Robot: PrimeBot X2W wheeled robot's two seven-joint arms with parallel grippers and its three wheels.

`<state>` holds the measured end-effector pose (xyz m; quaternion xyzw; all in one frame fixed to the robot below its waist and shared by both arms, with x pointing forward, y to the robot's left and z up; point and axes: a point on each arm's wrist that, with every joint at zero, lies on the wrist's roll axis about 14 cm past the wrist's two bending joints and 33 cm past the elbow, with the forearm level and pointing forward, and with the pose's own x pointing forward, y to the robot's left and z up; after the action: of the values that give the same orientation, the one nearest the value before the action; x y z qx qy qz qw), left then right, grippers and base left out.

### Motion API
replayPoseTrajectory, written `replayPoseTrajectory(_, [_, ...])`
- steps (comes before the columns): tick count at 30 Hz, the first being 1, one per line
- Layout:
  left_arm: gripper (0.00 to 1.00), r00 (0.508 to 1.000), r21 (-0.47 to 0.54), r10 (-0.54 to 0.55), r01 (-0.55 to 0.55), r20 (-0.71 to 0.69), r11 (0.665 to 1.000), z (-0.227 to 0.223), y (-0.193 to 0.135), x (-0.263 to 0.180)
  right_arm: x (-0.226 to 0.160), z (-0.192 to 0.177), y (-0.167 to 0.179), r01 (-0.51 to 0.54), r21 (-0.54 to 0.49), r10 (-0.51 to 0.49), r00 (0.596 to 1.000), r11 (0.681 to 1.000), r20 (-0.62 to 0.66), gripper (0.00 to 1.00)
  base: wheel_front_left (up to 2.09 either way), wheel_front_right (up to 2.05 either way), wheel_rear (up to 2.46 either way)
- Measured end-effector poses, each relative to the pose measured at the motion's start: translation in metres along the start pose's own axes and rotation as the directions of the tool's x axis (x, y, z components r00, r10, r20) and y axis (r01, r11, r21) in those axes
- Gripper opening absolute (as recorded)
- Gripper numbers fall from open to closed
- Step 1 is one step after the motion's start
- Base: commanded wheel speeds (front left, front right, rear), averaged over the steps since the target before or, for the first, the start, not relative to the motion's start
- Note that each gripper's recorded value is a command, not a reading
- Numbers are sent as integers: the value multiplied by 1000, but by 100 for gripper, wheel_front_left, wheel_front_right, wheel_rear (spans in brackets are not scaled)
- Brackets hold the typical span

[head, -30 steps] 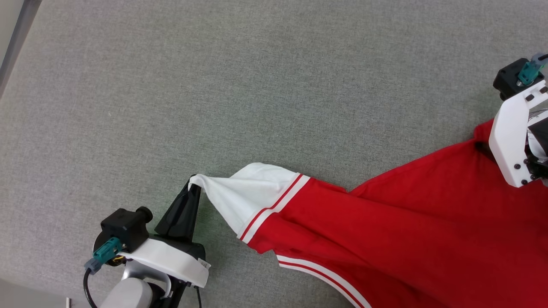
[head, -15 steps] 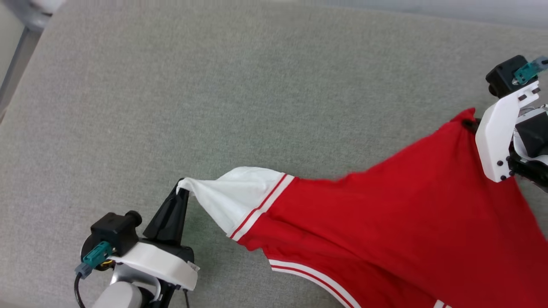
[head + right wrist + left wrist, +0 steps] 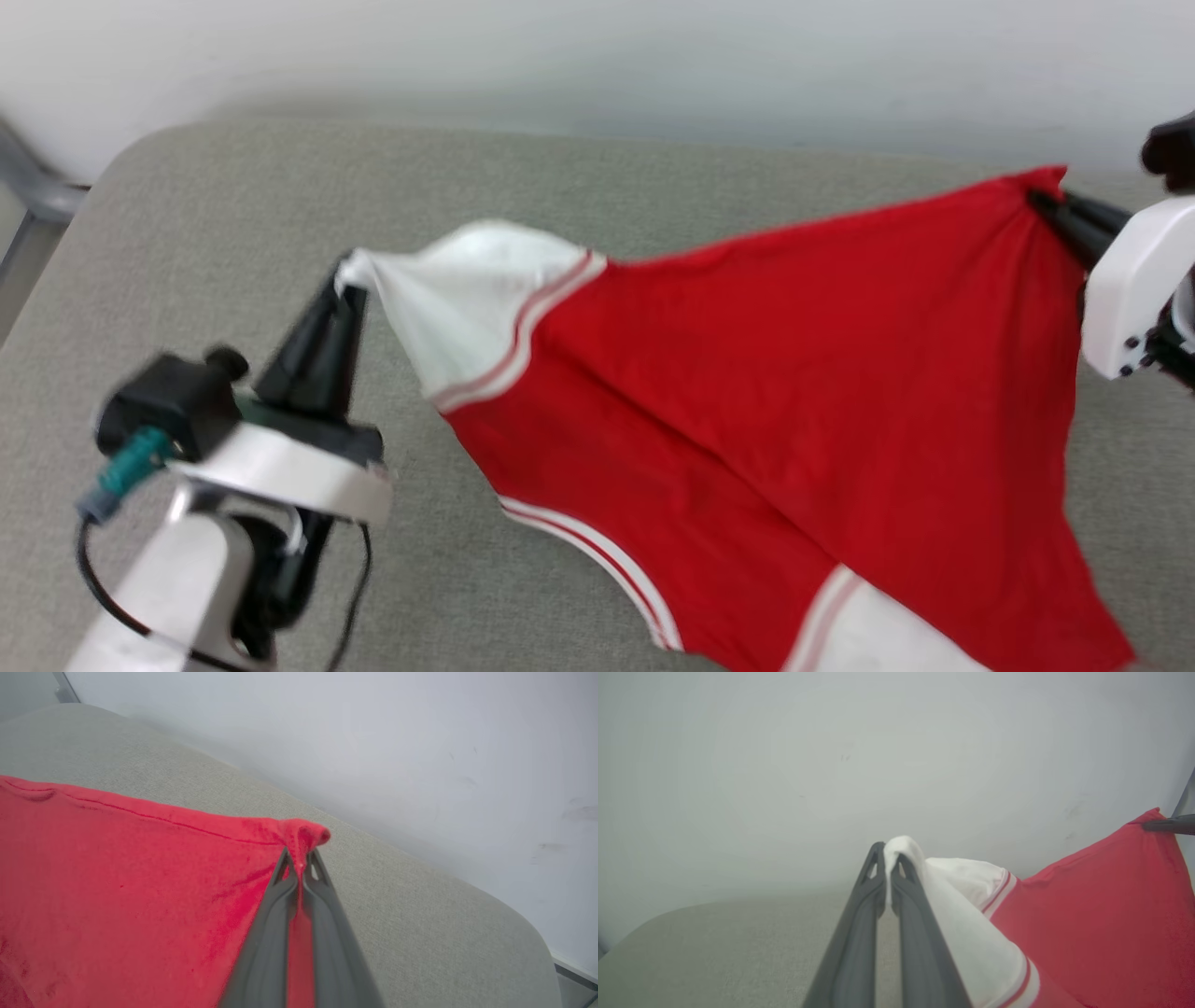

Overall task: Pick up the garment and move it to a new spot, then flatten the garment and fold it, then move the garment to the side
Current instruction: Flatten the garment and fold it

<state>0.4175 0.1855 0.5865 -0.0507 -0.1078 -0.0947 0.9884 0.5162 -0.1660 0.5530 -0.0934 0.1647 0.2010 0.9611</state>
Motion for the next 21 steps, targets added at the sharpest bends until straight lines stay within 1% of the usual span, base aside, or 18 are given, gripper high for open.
replayPoseTrajectory(4, [0, 990, 59, -59, 52, 125, 997, 51, -8, 25, -24, 34, -16, 63, -8, -61, 990, 998, 125, 0, 0, 0, 0])
replayPoseTrajectory(7, [0, 971, 109, -112, 91, 210, 990, 90, -17, 43, -38, 56, -22, 89, 2, -88, 975, 996, 203, 0, 0, 0, 0])
replayPoseTrajectory(9, [0, 953, 149, -152, 115, 262, 982, 116, -24, 54, -48, 73, -27, 109, 7, -107, 960, 994, 258, 0, 0, 0, 0])
replayPoseTrajectory(10, [0, 935, 175, -183, 134, 303, 975, 137, -31, 64, -55, 91, -32, 128, 9, -124, 942, 992, 313, 0, 0, 0, 0])
replayPoseTrajectory(15, [0, 894, 225, -237, 159, 379, 961, 179, -41, 89, -65, 130, -43, 161, 28, -158, 891, 987, 426, 0, 0, 0, 0])
replayPoseTrajectory(18, [0, 870, 249, -267, 173, 414, 953, 198, -46, 103, -64, 146, -49, 178, 31, -172, 870, 984, 461, 0, 0, 0, 0])
replayPoseTrajectory(21, [0, 857, 257, -285, 186, 429, 948, 208, -48, 122, -57, 160, -58, 190, 42, -186, 854, 981, 486, 0, 0, 0, 0])
